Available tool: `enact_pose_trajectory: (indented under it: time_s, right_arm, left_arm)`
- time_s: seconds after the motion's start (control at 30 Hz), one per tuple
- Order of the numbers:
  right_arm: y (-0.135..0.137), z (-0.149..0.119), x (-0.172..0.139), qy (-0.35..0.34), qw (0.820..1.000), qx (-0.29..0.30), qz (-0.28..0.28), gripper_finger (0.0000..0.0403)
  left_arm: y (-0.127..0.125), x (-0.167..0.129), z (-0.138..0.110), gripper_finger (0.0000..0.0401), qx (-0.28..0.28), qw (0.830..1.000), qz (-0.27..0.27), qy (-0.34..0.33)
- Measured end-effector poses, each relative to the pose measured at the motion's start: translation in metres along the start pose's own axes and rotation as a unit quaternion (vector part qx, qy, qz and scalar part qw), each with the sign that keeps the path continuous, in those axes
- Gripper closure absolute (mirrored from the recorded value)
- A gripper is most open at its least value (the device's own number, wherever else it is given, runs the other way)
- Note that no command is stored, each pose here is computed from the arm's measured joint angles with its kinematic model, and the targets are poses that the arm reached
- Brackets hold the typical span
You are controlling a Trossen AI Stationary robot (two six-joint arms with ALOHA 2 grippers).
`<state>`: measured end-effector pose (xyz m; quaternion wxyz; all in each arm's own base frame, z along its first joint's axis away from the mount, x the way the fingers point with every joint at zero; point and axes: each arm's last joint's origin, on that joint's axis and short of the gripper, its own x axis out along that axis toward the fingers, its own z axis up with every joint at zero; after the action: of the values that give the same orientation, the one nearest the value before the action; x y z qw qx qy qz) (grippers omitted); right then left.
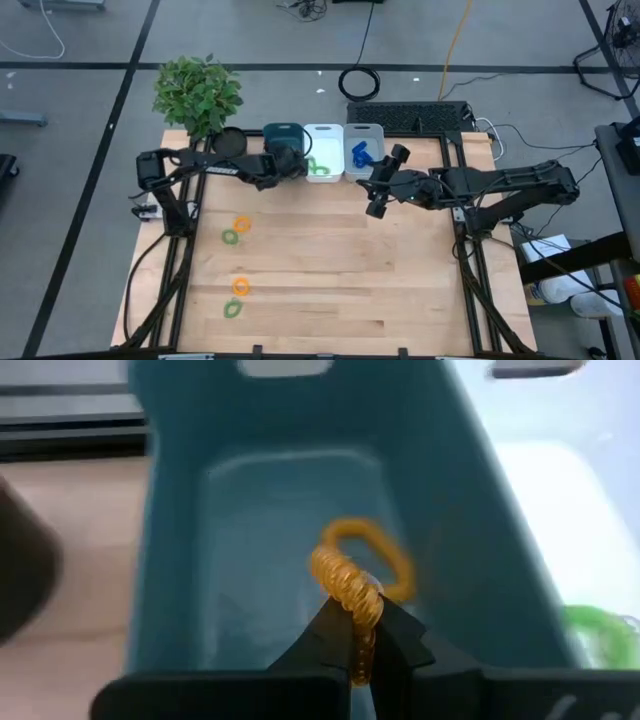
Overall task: Sort spring keychains
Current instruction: Put the yellow spring keychain in the blue bin, then put the green spring keychain in the white bin
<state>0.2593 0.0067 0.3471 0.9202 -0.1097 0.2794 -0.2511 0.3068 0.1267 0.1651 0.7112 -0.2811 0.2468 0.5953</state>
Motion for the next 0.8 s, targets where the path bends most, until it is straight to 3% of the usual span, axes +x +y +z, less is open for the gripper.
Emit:
enact_pose_trajectory:
  time_s: [0.17, 0.63, 0.8]
  right_arm:
    - [0.000, 0.000, 0.000, 0.002, 1.000, -0.004, 0.000, 0.0190]
    - [0.005, -0.009, 0.007, 0.001, 1.000, -0.023, 0.000, 0.0190]
    - [0.013, -0.027, 0.017, 0.011, 0.998, -0.063, 0.000, 0.0190]
  left_arm:
    - [0.000, 0.003, 0.000, 0.0377, -0.002, 1.000, 0.002, -0.002]
    - [0.001, -0.002, 0.008, 0.0171, -0.001, 1.000, -0.017, 0.002]
    - [0.001, -0.011, 0.013, 0.0119, 0.047, 0.998, -0.037, 0.005]
